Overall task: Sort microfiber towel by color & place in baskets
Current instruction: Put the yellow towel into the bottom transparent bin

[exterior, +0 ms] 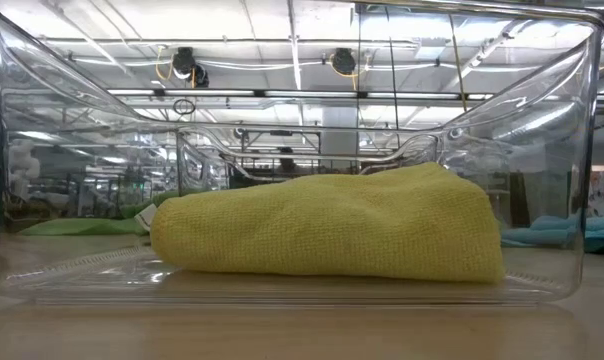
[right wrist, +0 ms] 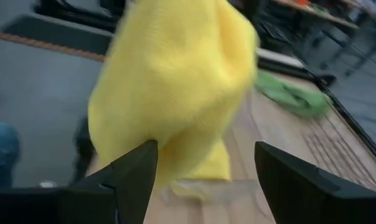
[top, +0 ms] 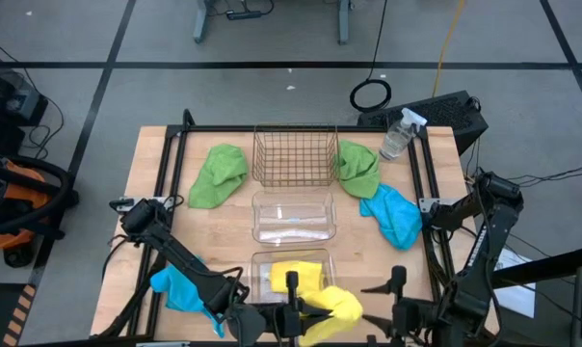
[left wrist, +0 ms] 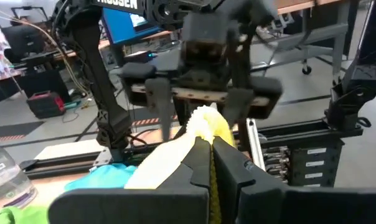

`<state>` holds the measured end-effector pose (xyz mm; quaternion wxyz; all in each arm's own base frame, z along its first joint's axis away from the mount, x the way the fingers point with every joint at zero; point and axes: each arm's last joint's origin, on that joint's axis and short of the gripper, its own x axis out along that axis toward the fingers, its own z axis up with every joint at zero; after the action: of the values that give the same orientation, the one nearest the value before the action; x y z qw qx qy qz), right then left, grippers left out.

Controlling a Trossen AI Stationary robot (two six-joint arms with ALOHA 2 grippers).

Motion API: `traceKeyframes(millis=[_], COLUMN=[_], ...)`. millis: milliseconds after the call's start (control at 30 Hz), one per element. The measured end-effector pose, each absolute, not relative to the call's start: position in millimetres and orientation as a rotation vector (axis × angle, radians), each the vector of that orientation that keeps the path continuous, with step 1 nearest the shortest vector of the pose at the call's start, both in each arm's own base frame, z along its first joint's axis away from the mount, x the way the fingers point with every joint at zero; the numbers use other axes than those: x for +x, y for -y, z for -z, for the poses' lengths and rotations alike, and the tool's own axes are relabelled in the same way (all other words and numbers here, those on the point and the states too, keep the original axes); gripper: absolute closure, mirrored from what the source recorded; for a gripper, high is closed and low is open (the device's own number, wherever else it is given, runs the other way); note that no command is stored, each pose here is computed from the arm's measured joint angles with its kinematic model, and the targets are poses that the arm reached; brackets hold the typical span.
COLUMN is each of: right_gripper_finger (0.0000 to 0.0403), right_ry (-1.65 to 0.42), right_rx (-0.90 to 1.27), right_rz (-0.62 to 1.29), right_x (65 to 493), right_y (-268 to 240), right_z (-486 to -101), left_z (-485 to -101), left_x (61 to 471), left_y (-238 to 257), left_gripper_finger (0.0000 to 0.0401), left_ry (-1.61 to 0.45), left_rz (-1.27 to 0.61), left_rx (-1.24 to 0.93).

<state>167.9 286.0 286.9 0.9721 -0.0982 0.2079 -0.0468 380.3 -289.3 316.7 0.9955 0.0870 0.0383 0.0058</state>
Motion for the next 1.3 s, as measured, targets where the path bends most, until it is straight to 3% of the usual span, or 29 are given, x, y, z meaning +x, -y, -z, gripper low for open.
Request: traceKeyframes(millis=[233,500,800,1000,1167,1300], right_gripper_finger=[0.0142,0.0122,0.0094,0.0062,0.0104,0.0201], right_ry=[-0.323,-0.480,-0.384,-0.413,-0.427,-0.427], right_rx=[-0.164,-0.072,0.004,-0.102,-0.171,-0.185], right_rz=[-0.021,-0.222,-0.046,-0.113,-0.096,-0.074], right_x=[178,175,185,205,225,232], right_y=[-302,-305,-292,-287,-280,-274], right_z=[-303,-296,-306,-303,-295,-296], left_z=[-315,-314,-314,-314,-314,-314], left_x=[380,379,378,378,379,379], left_y=[292,293,295,295,294,293], left_gripper_finger=[0.0399,0.0399,0.0399,0.0400,0.0400,0.0399], left_ry=[-0.090,-0.093,-0.095,-0.095,-0.096,-0.098], left_rz=[0.088,0.095,0.100,0.102,0.108,0.117], left_rx=[0.183,0.185,0.187,0.187,0.187,0.188])
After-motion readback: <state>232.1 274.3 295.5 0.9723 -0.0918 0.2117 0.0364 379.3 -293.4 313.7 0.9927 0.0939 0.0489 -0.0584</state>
